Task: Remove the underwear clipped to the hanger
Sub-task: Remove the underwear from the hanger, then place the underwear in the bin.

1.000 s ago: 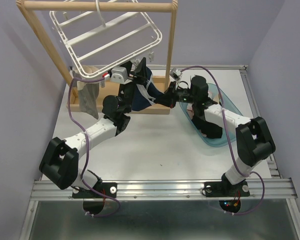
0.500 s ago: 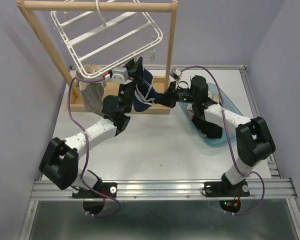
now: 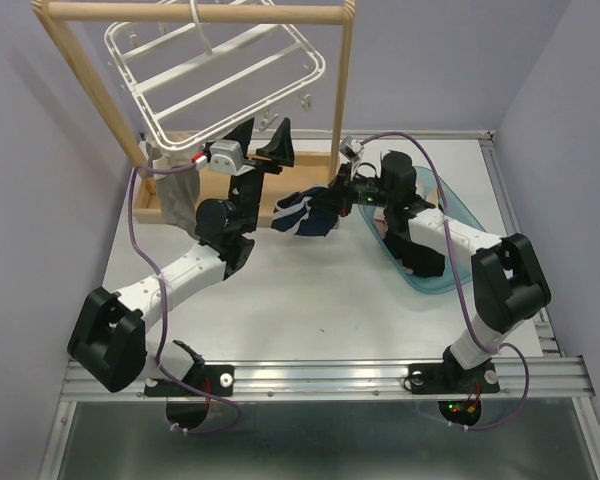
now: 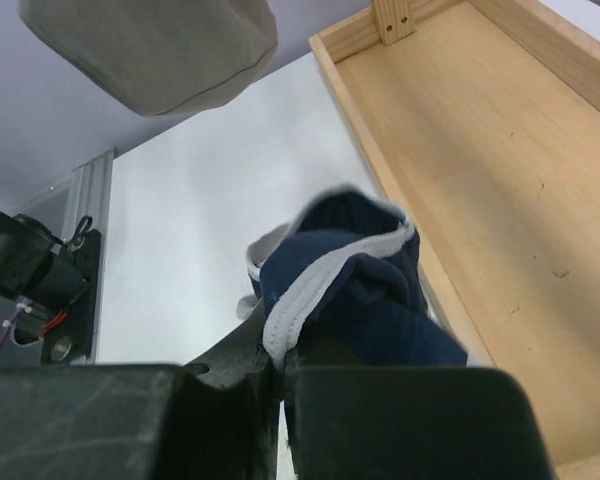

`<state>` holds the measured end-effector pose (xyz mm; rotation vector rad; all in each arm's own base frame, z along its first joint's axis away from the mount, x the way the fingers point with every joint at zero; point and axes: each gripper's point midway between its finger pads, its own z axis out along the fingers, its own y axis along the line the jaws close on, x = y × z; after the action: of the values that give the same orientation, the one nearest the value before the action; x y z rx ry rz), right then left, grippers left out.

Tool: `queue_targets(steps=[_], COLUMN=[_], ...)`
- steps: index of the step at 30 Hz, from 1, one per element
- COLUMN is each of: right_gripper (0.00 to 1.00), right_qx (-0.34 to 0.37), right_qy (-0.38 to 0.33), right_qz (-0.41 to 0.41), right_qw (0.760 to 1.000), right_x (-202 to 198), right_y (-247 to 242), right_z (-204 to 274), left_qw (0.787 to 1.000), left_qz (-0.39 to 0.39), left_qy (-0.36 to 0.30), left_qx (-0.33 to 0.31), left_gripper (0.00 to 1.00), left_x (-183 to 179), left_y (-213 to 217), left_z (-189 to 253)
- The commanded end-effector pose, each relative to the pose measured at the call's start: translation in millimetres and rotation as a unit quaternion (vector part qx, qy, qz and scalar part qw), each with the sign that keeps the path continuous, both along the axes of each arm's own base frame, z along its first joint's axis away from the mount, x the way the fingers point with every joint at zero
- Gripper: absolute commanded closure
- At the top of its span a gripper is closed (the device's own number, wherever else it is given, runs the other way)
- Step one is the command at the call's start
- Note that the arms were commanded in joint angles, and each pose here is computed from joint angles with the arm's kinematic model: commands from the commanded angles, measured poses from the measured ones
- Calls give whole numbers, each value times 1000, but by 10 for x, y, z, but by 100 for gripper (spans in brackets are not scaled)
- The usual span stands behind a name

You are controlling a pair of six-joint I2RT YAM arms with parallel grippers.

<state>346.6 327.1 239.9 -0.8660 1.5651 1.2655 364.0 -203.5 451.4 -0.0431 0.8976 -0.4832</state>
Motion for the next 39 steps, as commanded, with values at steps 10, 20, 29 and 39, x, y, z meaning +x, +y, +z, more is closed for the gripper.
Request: queue_targets(steps=[10,20,29,39], right_gripper=[100,100,99,100], right_qx=[-52,-102,-141,-179], right_qy=[-55,-92,-104,-147], right_qz=[1,11,3,-47], right_qw=[997,990,984,972], right_x=[6,-216,-353,-423], right_y=[-93,-278,-440,-743], right_z=[-122,-204,-323,-177], left_qw=[974,988,991,989], left_qz=[-39,-51,-27,9], left_qy=[-129,-27,63,127], left_qx=[-183,-146,-112,-82], left_gripper=[12,11,9,9], left_x=[-961,-815,-654,-679], left_y=[779,656,629,771], left_z=[777,236,-269,-573])
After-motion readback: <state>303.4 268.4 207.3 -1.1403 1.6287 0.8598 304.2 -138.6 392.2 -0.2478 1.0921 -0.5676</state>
